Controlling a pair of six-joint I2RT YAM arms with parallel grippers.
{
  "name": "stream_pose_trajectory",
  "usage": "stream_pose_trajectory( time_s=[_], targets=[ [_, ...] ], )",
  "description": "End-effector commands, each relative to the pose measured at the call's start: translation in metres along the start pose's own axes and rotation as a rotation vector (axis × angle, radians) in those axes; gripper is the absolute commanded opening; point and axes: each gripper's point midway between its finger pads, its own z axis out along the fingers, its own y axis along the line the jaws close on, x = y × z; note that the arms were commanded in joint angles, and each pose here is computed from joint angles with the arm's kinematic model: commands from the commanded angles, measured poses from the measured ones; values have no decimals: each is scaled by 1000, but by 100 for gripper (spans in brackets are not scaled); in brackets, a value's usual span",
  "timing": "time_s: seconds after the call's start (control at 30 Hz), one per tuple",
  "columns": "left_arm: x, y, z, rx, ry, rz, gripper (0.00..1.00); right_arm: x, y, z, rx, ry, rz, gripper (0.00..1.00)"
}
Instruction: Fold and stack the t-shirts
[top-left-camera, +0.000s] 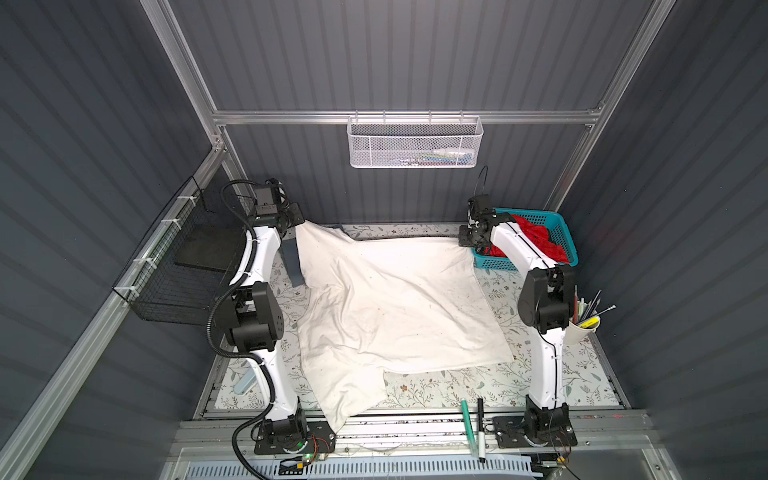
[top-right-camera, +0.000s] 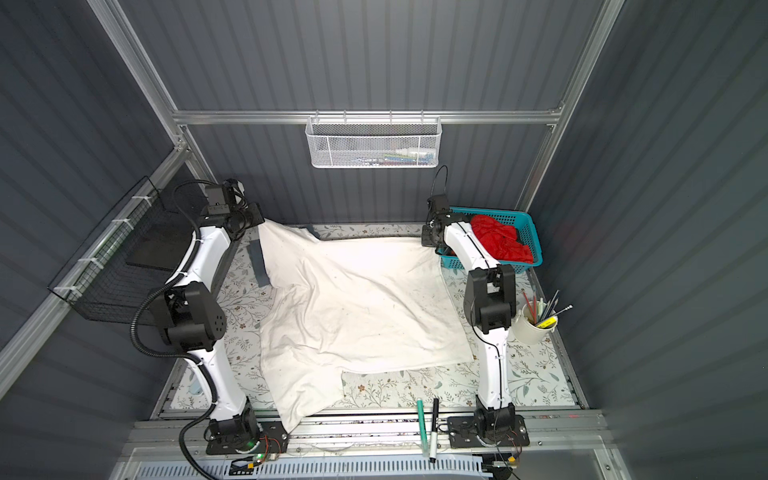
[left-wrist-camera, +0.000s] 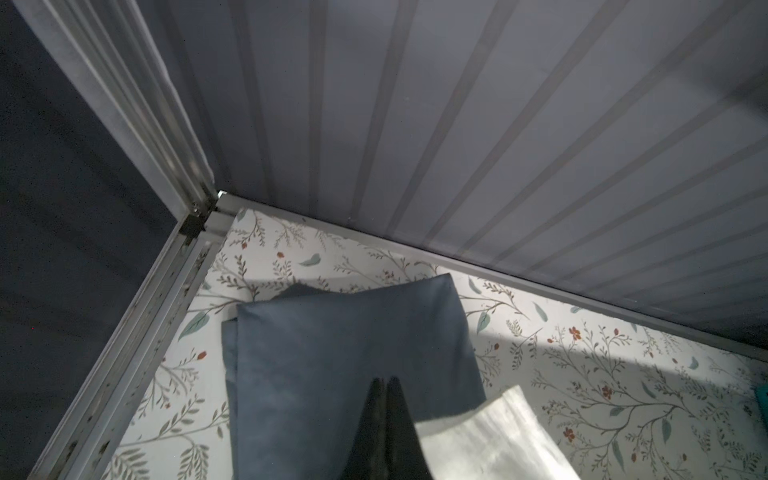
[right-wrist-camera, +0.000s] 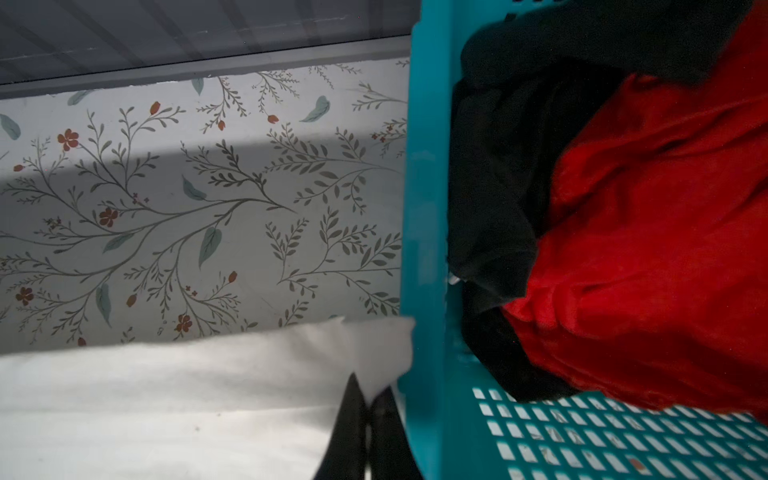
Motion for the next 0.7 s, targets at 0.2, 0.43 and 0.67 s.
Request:
stream_pose_trajectory(
  time_s=[0.2, 0.43, 0.67],
  targets=[
    [-17, -41, -1, 149, -78, 56, 0, -22, 0, -15, -30, -87, -17, 0],
    [-18, -54, 4, 152, -67, 116, 0, -34, -23, -39, 43, -147, -28, 0],
    [8, -82, -22, 196, -14, 196, 0, -16, -22, -26, 23, -111, -3, 0]
  ],
)
